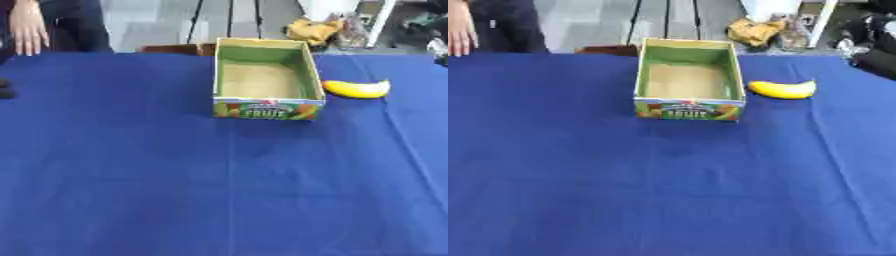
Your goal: Pick up objects on the table and place them in the box.
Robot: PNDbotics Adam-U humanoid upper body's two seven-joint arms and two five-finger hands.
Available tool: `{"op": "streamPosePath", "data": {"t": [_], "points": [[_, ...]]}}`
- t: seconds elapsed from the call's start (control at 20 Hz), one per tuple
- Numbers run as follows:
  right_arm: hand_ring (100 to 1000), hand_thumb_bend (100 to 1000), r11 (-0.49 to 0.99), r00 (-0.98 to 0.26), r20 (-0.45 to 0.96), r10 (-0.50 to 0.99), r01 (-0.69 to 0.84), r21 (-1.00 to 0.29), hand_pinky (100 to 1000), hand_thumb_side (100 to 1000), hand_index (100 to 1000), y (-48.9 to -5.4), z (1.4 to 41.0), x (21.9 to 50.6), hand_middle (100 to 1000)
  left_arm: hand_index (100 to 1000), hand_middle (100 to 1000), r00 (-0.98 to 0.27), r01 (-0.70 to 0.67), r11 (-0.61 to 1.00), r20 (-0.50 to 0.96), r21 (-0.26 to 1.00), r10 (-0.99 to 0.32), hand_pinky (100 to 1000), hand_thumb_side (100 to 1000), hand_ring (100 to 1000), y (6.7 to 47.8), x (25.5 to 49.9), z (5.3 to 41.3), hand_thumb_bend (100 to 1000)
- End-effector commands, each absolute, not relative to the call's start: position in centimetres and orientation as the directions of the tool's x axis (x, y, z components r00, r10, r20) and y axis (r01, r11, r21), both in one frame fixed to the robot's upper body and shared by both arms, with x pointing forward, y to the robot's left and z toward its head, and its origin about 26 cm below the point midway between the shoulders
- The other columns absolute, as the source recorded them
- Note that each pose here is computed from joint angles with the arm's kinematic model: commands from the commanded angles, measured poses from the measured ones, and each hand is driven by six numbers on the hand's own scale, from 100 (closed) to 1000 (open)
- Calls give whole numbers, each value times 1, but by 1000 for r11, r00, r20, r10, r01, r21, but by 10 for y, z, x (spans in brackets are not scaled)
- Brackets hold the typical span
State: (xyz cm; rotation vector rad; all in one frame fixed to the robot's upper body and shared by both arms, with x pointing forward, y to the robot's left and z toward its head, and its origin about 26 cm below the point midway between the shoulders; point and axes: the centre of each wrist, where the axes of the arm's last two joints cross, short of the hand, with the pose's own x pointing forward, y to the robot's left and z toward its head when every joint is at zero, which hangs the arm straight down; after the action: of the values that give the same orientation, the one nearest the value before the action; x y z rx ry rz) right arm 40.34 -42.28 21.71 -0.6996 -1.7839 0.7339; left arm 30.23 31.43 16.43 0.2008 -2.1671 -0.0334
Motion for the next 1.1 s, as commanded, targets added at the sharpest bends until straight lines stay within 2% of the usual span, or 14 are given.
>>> {"op": "streamPosePath", "data": {"t": [0.05, 0.35, 0.65, 0.95, 1.1], "points": [[705, 100, 575, -283, 522, 804, 147, -805, 528, 486, 792, -434, 241, 402, 629, 757, 609, -582, -123, 986, 797, 113, -164, 608, 762, 606, 314, 302, 174, 521], [725, 136, 497, -244, 459, 854, 129, -858, 540, 432, 802, -436, 245, 408, 648, 757, 608, -587, -111, 987, 794, 115, -158, 608, 763, 605, 312, 303, 176, 521], [753, 212, 417, -179, 396, 901, 100, -903, 566, 343, 821, -442, 245, 417, 679, 757, 607, -595, -90, 989, 790, 120, -150, 608, 766, 603, 309, 304, 179, 519], [782, 410, 321, -84, 316, 945, 44, -946, 602, 206, 841, -452, 242, 426, 724, 757, 606, -602, -75, 990, 786, 122, -142, 607, 769, 602, 306, 305, 182, 518], [782, 449, 294, -54, 293, 955, 20, -956, 609, 171, 838, -456, 242, 429, 726, 757, 605, -602, -68, 990, 786, 125, -140, 607, 770, 602, 305, 305, 182, 518]]}}
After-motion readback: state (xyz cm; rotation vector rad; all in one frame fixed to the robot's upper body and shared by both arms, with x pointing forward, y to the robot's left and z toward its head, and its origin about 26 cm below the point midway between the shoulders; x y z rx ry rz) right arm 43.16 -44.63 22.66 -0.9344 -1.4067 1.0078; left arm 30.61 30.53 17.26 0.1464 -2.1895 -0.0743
